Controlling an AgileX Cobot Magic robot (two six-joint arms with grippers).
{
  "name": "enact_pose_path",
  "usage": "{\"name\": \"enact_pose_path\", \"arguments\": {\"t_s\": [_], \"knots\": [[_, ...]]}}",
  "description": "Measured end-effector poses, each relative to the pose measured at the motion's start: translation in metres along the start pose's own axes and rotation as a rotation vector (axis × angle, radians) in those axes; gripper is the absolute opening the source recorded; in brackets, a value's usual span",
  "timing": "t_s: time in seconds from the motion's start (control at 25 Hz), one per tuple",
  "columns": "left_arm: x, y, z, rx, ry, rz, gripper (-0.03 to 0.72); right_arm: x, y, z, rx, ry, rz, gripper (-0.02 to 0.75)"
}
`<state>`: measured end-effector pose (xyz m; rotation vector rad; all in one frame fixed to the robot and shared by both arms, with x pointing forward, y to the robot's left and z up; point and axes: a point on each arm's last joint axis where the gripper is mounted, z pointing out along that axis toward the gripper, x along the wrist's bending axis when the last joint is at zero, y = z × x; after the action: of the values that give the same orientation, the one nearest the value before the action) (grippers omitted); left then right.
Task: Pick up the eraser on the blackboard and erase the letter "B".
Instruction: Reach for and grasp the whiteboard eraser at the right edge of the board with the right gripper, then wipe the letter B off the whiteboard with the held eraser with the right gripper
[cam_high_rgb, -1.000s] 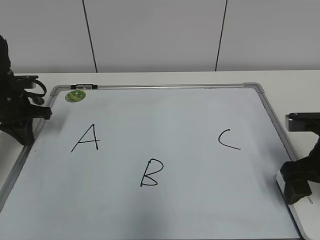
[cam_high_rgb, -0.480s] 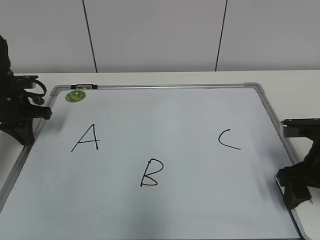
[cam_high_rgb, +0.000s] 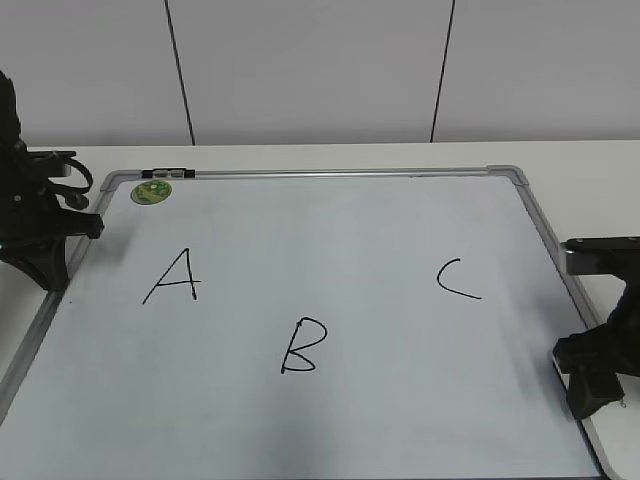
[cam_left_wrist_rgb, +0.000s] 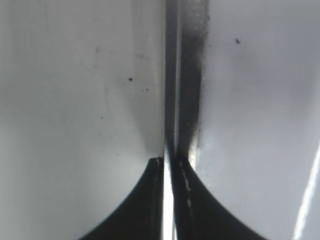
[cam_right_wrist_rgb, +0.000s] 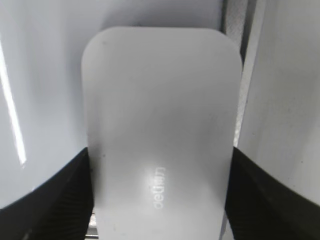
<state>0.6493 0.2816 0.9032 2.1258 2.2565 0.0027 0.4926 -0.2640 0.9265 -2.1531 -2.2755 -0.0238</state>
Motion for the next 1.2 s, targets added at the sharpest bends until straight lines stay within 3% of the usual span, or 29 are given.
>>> {"name": "enact_pose_path", "arguments": {"t_s": [0.24,0.6,0.84,1.2], "knots": [[0.0,0.0,0.0,0.0,-0.002,-0.001,0.019,0.004,0.007,-0.013,0.039,0.028,0.023,0.526],[0.0,0.0,0.0,0.0,-0.003,-0.002,0.019,0.03,0.052,-0.06,-0.039,0.138,-0.048,0.526],[0.0,0.0,0.0,0.0,-0.003,-0.002,0.019,0.089,0.083,-0.049,0.028,0.137,-0.217,0.526],[0.0,0.0,0.0,0.0,-0.003,-0.002,0.019,0.167,0.117,-0.023,0.048,0.05,-0.394,0.526]]}}
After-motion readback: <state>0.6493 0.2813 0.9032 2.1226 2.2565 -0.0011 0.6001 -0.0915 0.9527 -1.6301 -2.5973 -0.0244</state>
